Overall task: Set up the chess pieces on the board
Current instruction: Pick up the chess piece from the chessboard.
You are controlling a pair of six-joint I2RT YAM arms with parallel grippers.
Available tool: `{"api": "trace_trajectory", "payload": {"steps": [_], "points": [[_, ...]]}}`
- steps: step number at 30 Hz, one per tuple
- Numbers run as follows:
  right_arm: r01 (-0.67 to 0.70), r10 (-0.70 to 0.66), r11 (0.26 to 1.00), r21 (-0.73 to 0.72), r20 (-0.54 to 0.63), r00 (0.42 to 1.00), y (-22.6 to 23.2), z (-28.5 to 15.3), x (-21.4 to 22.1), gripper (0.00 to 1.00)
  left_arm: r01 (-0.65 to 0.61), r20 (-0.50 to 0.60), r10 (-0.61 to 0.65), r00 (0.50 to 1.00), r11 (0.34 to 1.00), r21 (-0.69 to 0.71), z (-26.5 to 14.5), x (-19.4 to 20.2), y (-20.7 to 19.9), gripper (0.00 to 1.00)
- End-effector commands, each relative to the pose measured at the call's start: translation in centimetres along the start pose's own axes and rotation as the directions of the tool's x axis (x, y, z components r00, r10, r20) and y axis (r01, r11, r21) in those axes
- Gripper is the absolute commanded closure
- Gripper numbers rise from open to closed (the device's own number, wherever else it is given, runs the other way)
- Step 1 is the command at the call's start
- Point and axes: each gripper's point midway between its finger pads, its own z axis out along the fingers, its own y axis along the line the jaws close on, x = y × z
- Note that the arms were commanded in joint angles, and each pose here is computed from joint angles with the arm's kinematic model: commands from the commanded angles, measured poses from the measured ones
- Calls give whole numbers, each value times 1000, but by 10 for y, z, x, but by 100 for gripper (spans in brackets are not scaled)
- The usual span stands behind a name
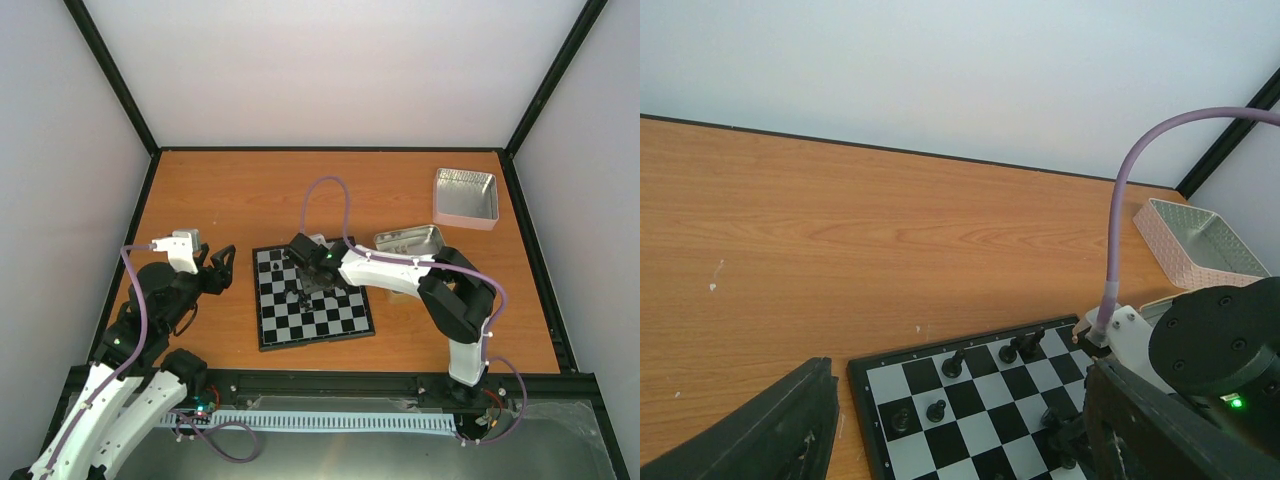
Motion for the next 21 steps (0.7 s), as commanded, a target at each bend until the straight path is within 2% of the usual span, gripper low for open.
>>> {"api": "trace_trajectory", "payload": {"steps": [1, 16, 21], "points": [[-3, 3, 1000, -23, -20, 1000, 3, 1, 6, 78, 2, 14, -2, 1000, 1000, 12, -1, -4, -3, 31], [14, -14, 1000, 21, -1, 1000, 1, 10, -3, 81, 2, 13, -2, 1000, 1000, 10, -1, -4, -3, 31], [22, -22, 1000, 11, 2, 1000, 4, 13, -5, 87, 3, 16, -3, 1000, 1000, 11, -2, -4, -3, 31]]}}
